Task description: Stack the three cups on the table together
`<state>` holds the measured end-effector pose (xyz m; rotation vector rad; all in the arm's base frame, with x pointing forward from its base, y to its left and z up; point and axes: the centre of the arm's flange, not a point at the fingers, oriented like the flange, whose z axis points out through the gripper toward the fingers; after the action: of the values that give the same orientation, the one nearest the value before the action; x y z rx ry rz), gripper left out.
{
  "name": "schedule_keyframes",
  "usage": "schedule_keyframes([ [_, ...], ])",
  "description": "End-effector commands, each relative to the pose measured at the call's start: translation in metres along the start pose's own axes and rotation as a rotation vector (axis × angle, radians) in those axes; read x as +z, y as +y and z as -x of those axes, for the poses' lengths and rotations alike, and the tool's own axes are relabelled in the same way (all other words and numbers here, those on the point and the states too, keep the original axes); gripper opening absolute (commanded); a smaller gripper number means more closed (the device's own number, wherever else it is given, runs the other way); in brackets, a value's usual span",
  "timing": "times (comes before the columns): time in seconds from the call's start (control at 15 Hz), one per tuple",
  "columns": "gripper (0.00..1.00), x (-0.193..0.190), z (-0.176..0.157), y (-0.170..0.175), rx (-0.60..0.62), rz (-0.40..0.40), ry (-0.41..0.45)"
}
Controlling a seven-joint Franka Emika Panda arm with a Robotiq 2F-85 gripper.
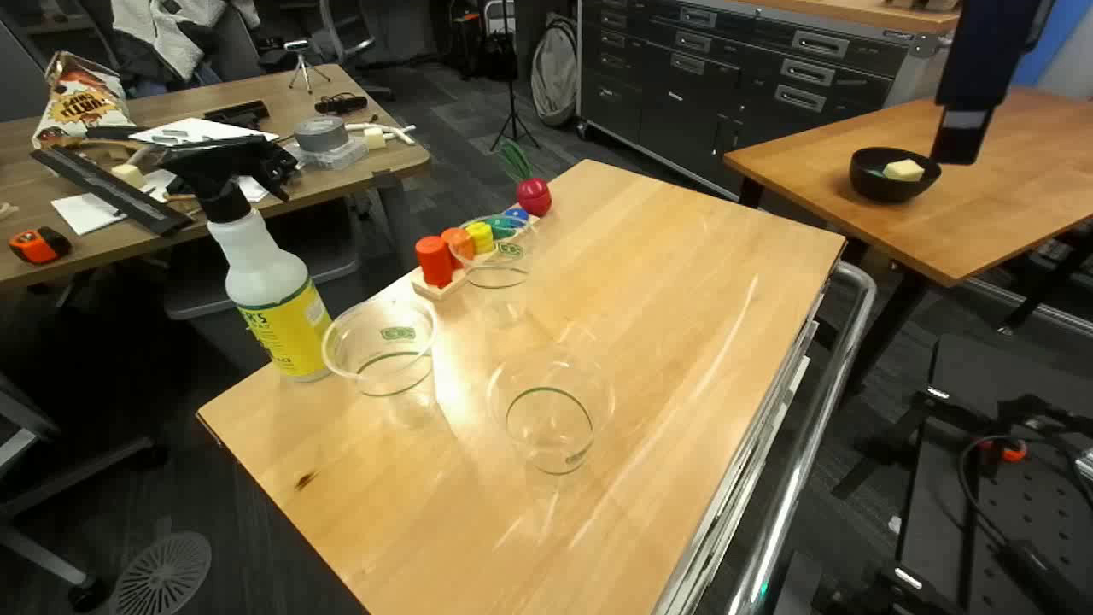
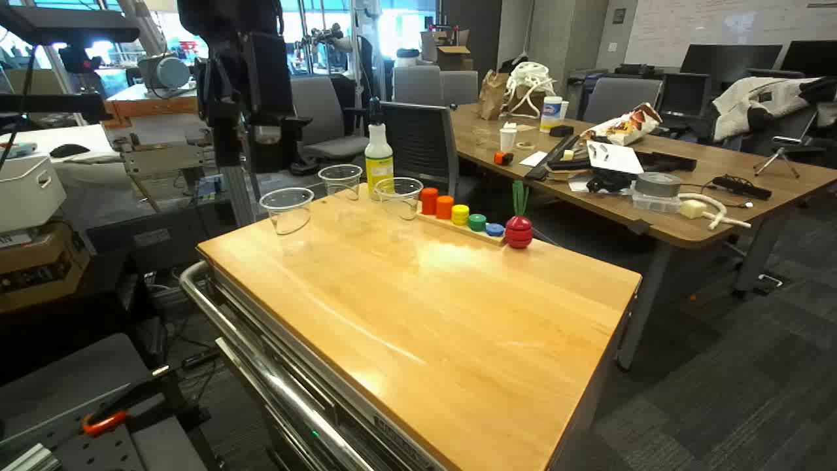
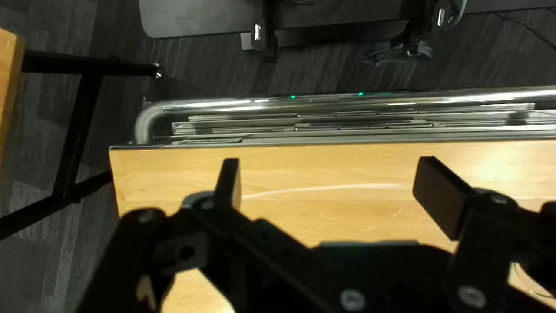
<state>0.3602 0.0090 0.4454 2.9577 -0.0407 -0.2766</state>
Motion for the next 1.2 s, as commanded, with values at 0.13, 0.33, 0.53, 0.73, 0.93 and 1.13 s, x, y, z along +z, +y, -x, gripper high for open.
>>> schedule_keyframes([
  [0.13,1.0,-0.005,-0.001,0.001,0.001,-0.001,0.011],
  [0.33,1.0,-0.005,-0.001,0.001,0.001,-0.001,0.013],
  [0.53,1.0,-0.005,-0.007,0.002,0.019,0.008,0.016],
  [0.73,1.0,-0.013,-0.036,0.003,0.082,0.026,0.04],
  [0.93,1.0,-0.024,-0.071,-0.002,0.087,0.05,0.063],
  [1.13,1.0,-0.03,-0.112,-0.013,0.075,0.053,0.08],
])
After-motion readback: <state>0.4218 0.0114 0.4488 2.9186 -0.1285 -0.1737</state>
